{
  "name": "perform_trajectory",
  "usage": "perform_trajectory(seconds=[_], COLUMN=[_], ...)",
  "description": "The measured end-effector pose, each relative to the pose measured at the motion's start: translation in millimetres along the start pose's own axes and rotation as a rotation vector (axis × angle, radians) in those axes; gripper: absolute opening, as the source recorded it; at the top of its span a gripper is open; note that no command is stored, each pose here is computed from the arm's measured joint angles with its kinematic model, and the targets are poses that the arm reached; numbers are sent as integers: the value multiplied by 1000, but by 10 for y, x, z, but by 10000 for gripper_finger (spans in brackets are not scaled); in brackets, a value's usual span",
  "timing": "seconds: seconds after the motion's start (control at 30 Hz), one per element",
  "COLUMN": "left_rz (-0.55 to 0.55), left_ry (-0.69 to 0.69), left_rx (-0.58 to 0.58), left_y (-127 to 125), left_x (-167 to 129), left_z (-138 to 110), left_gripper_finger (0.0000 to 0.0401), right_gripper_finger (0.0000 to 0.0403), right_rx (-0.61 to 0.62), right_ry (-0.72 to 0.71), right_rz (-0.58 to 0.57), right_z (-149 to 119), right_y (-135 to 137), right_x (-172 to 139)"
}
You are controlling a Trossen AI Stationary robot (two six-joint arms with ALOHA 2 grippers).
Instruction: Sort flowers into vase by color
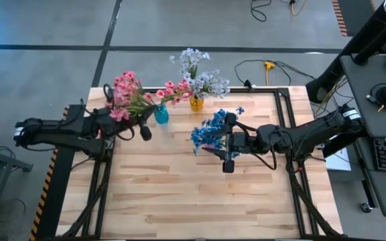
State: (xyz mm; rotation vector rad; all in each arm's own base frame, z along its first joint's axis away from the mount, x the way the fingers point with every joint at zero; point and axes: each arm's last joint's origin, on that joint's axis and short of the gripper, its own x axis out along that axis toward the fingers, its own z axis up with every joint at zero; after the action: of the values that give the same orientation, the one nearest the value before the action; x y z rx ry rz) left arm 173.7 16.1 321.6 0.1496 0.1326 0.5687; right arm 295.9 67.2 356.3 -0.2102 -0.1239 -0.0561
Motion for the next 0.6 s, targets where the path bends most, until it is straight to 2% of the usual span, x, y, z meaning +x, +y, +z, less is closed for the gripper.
perform_trajectory(seconds=[0.2, 0.43, 0.6], left_rz=[89, 137, 122], left_ry=[-3, -25, -29], left_rx=[-28, -51, -81], left_y=[142, 291, 374], left_x=[70, 183, 240], left_z=[-215, -334, -369], left_gripper_finger=[0, 0, 0], right_gripper_finger=[203, 203, 203], right_rx=[0, -7, -17], right_ry=[1, 3, 9], right_rz=[0, -7, -26], right_z=[-2, -3, -5], right_y=[-1, -2, -8], right_x=[0, 1, 1])
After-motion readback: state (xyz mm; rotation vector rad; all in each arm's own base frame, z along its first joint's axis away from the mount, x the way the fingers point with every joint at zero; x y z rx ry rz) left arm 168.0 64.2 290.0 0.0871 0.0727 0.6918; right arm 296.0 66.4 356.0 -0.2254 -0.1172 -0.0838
